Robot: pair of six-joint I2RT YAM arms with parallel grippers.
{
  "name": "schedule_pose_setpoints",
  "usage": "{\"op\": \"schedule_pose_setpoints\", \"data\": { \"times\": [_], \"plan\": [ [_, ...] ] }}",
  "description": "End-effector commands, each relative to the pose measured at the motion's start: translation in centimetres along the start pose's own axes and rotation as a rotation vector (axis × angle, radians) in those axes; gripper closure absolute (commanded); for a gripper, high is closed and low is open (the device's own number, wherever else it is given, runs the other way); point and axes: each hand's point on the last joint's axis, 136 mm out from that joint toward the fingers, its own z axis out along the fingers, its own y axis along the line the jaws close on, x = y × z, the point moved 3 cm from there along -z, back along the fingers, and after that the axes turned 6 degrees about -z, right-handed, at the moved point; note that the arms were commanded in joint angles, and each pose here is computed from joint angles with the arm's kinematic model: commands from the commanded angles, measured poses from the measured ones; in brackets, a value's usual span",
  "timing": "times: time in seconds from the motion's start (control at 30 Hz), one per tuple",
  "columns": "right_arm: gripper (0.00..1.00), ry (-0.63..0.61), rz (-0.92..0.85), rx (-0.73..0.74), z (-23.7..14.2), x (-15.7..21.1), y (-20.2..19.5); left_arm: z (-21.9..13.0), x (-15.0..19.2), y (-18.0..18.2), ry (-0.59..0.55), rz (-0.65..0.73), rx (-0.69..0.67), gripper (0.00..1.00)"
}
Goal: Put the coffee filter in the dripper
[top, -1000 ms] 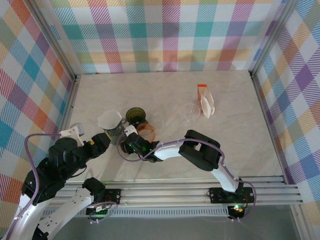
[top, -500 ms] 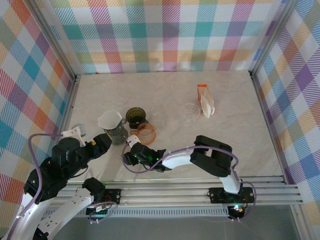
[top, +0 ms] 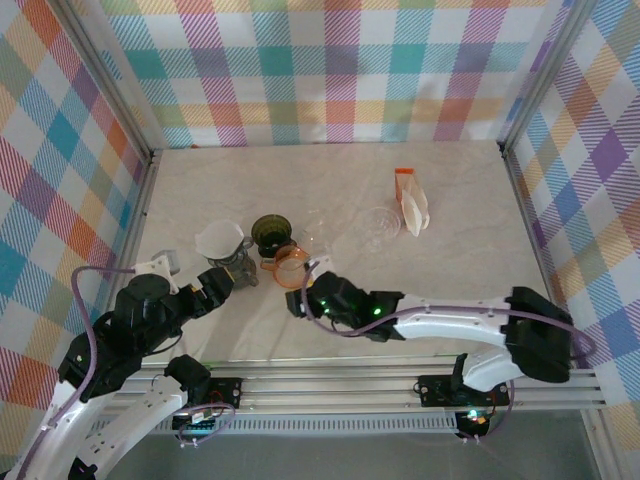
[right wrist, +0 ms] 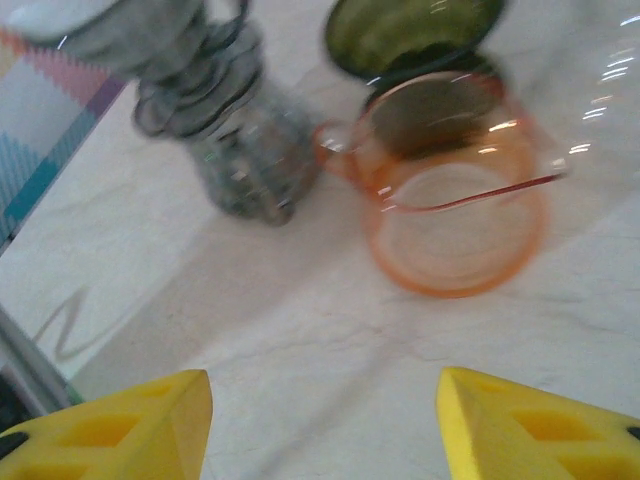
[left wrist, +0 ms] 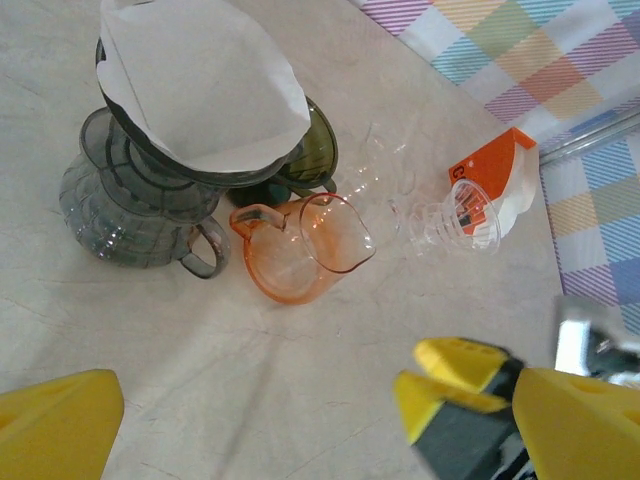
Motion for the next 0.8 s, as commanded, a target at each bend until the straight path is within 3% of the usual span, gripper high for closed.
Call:
{"op": "schedule_pose_setpoints", "data": {
  "times": [0.0,0.37,0.77],
  "plan": [
    [0.37,0.052,0.048,0.132,-1.5,0.2,-4.5,-0.2,-0.3,-0.4,-0.027,-0.005,0.037,0.00],
    [0.37,0.195,0.039,0.061,3.4,-3.6,-11.2,0.5,0.1,-0.1,-0.009,-0.014,0.033,0.00],
    [0.42,0.239,-0.097,0.078,10.1,-4.6,-12.2,1.0,0.3,0.1,-0.002,-0.014,0.007,0.00]
  ]
}}
